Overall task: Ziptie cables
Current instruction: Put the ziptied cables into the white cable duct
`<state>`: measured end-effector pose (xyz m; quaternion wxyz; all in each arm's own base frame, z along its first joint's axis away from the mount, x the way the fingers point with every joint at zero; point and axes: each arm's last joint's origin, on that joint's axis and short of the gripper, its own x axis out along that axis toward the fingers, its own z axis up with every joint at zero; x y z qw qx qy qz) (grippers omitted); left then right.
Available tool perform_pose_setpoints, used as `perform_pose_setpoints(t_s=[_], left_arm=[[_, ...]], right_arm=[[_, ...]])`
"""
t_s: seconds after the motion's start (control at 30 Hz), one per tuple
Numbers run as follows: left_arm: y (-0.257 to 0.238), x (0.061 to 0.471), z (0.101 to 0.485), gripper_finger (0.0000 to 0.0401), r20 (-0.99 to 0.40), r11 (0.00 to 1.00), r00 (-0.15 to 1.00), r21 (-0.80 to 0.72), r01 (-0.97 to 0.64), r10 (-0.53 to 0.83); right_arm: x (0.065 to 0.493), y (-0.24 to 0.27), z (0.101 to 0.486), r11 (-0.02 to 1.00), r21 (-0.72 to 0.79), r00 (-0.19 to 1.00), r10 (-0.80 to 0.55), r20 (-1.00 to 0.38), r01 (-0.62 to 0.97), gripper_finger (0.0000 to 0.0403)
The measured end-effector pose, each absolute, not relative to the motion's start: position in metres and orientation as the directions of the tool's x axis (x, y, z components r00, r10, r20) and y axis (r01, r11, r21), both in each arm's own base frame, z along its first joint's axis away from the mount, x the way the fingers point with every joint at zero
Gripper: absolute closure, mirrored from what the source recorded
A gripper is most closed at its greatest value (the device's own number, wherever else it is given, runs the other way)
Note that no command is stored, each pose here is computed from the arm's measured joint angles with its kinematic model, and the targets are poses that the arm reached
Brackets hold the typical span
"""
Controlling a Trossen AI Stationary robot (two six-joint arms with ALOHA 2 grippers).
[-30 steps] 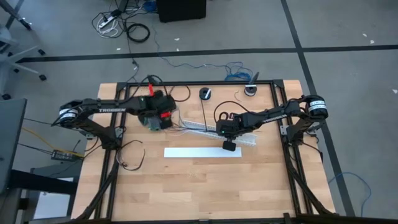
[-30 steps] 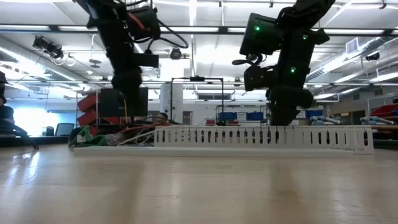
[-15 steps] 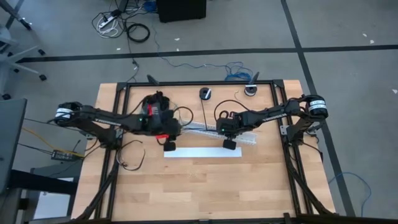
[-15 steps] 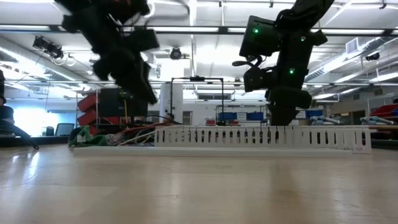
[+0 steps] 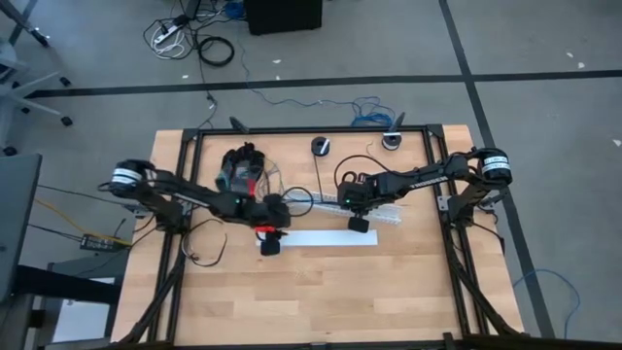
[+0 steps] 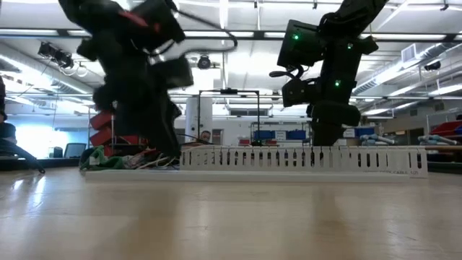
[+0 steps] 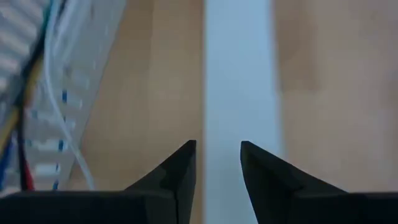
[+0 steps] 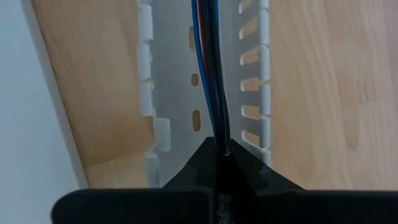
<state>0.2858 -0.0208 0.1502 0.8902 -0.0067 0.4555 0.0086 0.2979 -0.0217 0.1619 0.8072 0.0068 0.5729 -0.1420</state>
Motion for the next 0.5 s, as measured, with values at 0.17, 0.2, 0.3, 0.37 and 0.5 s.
perform_pose_setpoints(t_s=[0.17,0.2,0.3,0.37,0.5], left_arm=[[-0.016,0.29,0.138,0.0282,-0.825,0.996,0.559,0.068,-0.049,0.084],[-0.015,0.288,0.136,0.0282,-0.834,0.993,0.539,0.096,-0.063,0.115],[-0.009,0.284,0.133,0.0282,-0.857,0.984,0.484,0.149,-0.095,0.177],[-0.006,0.282,0.133,0.0282,-0.862,0.978,0.461,0.177,-0.113,0.209],[-0.003,0.281,0.134,0.0282,-0.838,0.946,0.441,0.293,-0.136,0.323]], right_arm=[[0.299,-0.022,0.162,0.959,-0.147,0.317,-0.222,-0.922,0.241,0.0395],[0.3,-0.022,0.163,0.959,-0.147,0.32,-0.222,-0.921,0.242,0.0395],[0.3,-0.022,0.163,0.961,-0.133,0.326,-0.21,-0.922,0.244,0.0395],[0.3,-0.021,0.163,0.961,-0.127,0.327,-0.206,-0.922,0.246,0.0395],[0.3,-0.021,0.163,0.958,-0.12,0.327,-0.205,-0.923,0.261,0.0395]])
